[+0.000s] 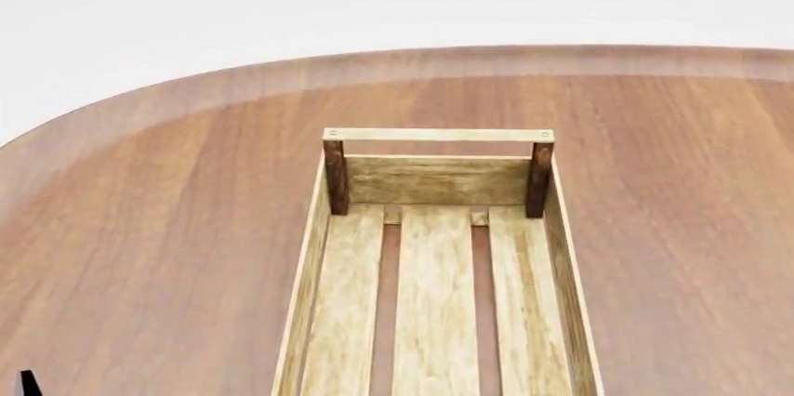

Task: Pick up the cream cheese and put it in the tray.

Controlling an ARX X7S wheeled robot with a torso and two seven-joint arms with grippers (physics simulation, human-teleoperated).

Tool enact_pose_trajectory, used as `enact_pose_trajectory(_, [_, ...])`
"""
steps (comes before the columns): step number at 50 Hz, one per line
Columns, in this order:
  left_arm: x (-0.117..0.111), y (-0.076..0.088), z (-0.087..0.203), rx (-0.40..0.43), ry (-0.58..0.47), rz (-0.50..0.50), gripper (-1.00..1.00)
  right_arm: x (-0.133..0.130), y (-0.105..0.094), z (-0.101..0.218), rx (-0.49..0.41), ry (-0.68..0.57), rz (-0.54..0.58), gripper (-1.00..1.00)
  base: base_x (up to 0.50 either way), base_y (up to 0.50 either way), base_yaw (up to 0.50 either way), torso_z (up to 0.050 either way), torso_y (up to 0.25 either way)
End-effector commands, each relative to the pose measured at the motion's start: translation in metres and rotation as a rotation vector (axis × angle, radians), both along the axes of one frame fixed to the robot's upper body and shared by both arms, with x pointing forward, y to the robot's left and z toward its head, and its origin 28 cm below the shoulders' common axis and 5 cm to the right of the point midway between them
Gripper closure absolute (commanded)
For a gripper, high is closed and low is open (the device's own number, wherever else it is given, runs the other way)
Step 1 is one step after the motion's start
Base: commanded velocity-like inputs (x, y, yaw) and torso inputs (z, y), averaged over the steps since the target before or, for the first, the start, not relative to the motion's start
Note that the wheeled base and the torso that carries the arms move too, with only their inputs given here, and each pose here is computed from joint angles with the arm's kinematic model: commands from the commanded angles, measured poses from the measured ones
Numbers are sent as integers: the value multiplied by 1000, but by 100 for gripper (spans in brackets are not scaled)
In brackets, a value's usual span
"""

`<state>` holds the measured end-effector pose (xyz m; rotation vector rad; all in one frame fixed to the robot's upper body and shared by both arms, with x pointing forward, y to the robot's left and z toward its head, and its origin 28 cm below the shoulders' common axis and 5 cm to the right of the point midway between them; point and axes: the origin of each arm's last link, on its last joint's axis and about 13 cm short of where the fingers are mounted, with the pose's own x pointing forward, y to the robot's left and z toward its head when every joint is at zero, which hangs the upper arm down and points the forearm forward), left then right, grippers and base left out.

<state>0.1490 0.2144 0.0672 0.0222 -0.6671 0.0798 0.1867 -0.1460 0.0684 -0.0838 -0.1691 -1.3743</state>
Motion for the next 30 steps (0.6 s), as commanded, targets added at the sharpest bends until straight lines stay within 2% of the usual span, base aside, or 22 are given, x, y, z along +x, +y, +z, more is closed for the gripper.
enact_pose_trajectory(1, [0,-1,0,2,3,-4,-100,2,-11,0,39,-2,6,-100,0,0,0,0,0])
enact_pose_trajectory(30, [0,-2,-2,6,4,-9,-100,-3,-29,3,101,-18,25,-100,0,0,0,0,0])
